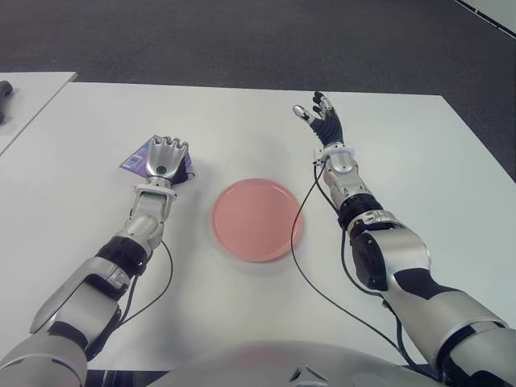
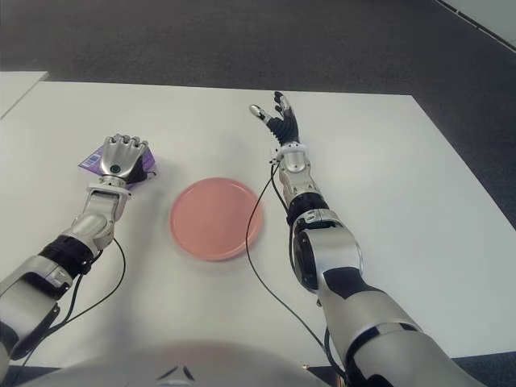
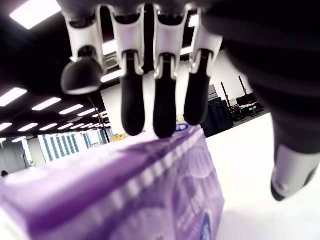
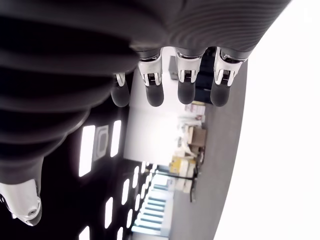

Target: Put the tissue paper into the plate.

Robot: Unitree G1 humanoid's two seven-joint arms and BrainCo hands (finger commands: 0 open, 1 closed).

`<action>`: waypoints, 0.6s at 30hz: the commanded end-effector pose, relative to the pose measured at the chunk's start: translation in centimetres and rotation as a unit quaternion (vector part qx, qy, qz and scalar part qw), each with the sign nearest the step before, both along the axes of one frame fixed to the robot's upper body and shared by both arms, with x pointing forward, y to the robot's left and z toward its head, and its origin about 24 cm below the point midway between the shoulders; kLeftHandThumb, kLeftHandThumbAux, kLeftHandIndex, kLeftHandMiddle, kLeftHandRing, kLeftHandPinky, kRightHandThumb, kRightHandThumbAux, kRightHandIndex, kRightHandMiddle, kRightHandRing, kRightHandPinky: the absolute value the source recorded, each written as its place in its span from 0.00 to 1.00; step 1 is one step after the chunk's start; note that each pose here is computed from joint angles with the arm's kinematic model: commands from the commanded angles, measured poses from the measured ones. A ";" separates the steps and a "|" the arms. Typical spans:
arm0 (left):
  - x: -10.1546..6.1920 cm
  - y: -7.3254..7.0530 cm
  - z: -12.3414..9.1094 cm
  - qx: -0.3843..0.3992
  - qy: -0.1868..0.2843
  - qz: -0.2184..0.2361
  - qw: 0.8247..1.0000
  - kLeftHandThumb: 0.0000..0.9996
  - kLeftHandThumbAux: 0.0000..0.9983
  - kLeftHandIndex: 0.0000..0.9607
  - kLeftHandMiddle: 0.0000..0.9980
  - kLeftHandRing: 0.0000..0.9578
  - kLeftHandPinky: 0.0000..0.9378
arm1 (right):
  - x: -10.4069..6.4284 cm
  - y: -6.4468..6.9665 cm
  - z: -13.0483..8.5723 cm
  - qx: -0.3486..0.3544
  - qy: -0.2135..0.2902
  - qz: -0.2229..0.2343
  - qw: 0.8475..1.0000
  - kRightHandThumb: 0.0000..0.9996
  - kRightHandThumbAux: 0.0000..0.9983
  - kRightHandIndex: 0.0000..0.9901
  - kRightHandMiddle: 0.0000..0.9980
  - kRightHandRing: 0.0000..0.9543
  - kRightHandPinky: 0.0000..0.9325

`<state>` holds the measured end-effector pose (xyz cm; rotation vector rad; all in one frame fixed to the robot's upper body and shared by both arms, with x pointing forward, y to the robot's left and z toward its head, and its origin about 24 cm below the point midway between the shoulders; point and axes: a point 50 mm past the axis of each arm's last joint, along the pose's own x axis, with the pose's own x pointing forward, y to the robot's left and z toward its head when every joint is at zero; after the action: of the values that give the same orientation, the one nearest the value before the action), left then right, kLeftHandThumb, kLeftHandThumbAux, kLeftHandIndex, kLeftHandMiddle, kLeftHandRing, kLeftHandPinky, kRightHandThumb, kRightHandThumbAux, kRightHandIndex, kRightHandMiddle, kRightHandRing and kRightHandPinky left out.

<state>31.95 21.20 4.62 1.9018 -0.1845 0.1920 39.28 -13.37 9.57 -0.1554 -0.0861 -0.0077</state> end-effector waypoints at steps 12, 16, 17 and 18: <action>-0.4 0.2 -0.7 0.008 0.027 0.001 1.000 0.96 0.65 0.48 0.47 0.51 0.84 | 0.0 -0.2 -0.7 0.038 0.032 0.006 0.999 0.20 0.63 0.00 0.00 0.00 0.00; -0.4 0.2 -0.8 0.005 0.027 0.002 1.000 0.96 0.65 0.48 0.47 0.51 0.84 | 0.0 -0.1 -0.8 0.041 0.037 0.008 0.998 0.21 0.64 0.00 0.00 0.00 0.00; -0.4 0.2 -0.8 0.004 0.026 0.002 1.000 0.96 0.65 0.48 0.47 0.51 0.84 | 0.0 -0.1 -0.8 0.041 0.038 0.008 0.998 0.21 0.64 0.00 0.00 0.00 0.00; -0.4 0.2 -0.8 0.004 0.025 0.002 1.000 0.96 0.65 0.48 0.47 0.50 0.84 | 0.0 -0.1 -0.8 0.041 0.038 0.009 0.998 0.21 0.64 0.00 0.00 0.00 0.00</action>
<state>31.97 21.18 4.56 1.9066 -0.1755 0.1785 39.25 -13.65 8.96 -0.0874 -0.0412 0.0083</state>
